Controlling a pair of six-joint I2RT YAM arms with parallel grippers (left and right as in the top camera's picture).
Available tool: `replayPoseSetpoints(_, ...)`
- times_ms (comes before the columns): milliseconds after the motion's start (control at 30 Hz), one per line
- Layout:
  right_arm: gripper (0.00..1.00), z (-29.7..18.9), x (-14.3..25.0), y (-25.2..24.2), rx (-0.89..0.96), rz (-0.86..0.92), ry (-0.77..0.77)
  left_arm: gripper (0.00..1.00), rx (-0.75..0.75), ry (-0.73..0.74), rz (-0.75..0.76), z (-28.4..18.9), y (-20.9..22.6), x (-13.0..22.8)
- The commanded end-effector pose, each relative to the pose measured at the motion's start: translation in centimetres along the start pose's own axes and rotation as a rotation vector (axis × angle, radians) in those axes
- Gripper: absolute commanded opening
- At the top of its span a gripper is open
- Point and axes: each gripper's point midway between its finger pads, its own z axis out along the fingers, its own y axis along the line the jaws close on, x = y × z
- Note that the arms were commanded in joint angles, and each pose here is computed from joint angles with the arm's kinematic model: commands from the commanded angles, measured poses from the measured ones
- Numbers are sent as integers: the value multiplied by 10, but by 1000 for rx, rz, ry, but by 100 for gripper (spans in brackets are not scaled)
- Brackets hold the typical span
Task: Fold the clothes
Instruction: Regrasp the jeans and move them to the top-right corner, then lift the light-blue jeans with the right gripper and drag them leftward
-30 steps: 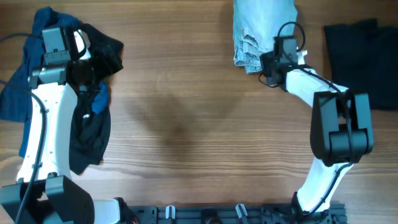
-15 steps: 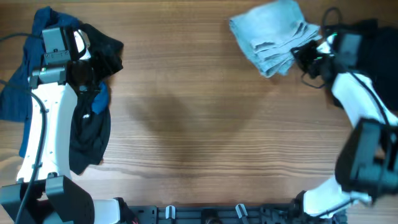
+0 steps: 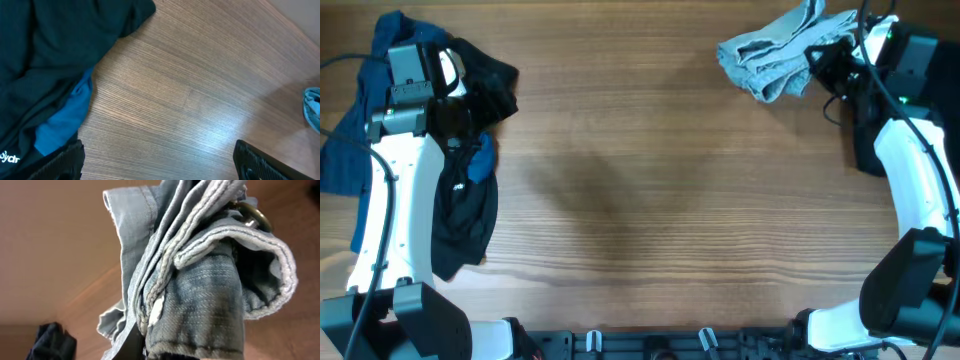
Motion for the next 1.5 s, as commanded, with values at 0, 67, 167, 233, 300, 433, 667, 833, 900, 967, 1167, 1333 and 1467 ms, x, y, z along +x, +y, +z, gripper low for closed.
replayPoseSetpoints(0, 4, -25, -48, 46, -94, -104, -125, 95, 17, -8, 20, -4, -5, -3)
replayPoseSetpoints(67, 4, -31, -60, 50, -101, -112, -154, 95, 16, -7, 19, -4, -4, -3)
replayPoseSetpoints(167, 5, -43, -79, 49, -98, -119, -199, 95, 16, -5, 19, -4, -4, -2)
replayPoseSetpoints(233, 4, -50, -90, 45, -89, -125, -226, 95, 16, -5, 19, -4, -4, -2)
replayPoseSetpoints(300, 4, -55, -98, 39, -78, -132, -247, 95, 16, -5, 19, -4, -4, -2)
replayPoseSetpoints(433, 4, -60, -100, 28, -72, -116, -240, 95, 16, -6, 19, -4, -4, -3)
replayPoseSetpoints(667, 4, -55, -81, 28, -83, -134, -156, 94, 16, -5, 19, -4, -4, -2)
replayPoseSetpoints(833, 4, -54, -61, 56, -197, -155, -81, 94, 16, -5, 19, -4, -4, -2)
replayPoseSetpoints(900, 4, -58, -56, 80, -257, -181, -63, 94, 16, -6, 19, -4, -4, -3)
replayPoseSetpoints(967, 4, -66, -52, 109, -324, -209, -52, 94, 17, -10, 20, -4, -5, -3)
replayPoseSetpoints(1167, 4, -102, -42, 215, -511, -348, -58, 95, 22, -23, 23, -4, -6, -7)
replayPoseSetpoints(1333, 5, -145, -31, 295, -663, -451, -84, 96, 26, -32, 25, -4, -7, -9)
replayPoseSetpoints(1467, 4, -182, -21, 341, -776, -493, -97, 96, 26, -32, 25, -4, -7, -9)
